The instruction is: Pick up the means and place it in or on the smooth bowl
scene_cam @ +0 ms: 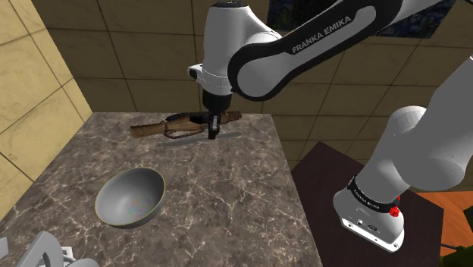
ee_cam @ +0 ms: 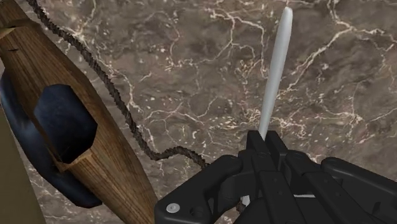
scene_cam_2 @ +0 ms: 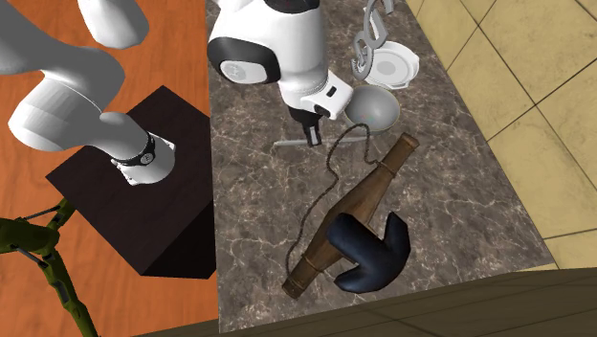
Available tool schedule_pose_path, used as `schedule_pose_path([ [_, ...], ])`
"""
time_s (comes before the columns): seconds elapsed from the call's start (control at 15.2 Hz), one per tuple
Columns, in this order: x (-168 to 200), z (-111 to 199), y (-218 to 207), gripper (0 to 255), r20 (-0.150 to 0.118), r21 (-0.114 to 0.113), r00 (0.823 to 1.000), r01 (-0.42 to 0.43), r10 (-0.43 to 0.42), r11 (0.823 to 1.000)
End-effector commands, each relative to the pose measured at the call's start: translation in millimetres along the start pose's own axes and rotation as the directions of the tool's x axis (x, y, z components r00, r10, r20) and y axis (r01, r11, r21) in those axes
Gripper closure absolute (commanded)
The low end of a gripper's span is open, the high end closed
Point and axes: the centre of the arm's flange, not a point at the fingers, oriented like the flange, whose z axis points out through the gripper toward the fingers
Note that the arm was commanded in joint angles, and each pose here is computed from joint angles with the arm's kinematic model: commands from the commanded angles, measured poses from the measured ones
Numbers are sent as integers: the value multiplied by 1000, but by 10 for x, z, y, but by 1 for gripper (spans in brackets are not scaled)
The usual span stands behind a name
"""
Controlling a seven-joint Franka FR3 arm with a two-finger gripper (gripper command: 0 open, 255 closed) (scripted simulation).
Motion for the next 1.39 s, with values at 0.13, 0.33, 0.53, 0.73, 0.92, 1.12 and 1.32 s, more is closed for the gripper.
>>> schedule_pose_path([
  [0.13,226,-79,-152,255,-2,0,1000,1,-1,1000],
  [0.33,544,-84,-388,255,-2,0,1000,1,-1,1000],
  [0.53,862,-88,-624,255,-2,0,1000,1,-1,1000],
  [0.73,1181,-93,-860,255,-2,0,1000,1,-1,1000],
  [0.92,1499,-97,-1095,255,-2,0,1000,1,-1,1000],
  [1.12,1817,-102,-1331,255,-2,0,1000,1,-1,1000],
  [1.32,1887,2,-1396,255,-2,0,1000,1,-1,1000],
])
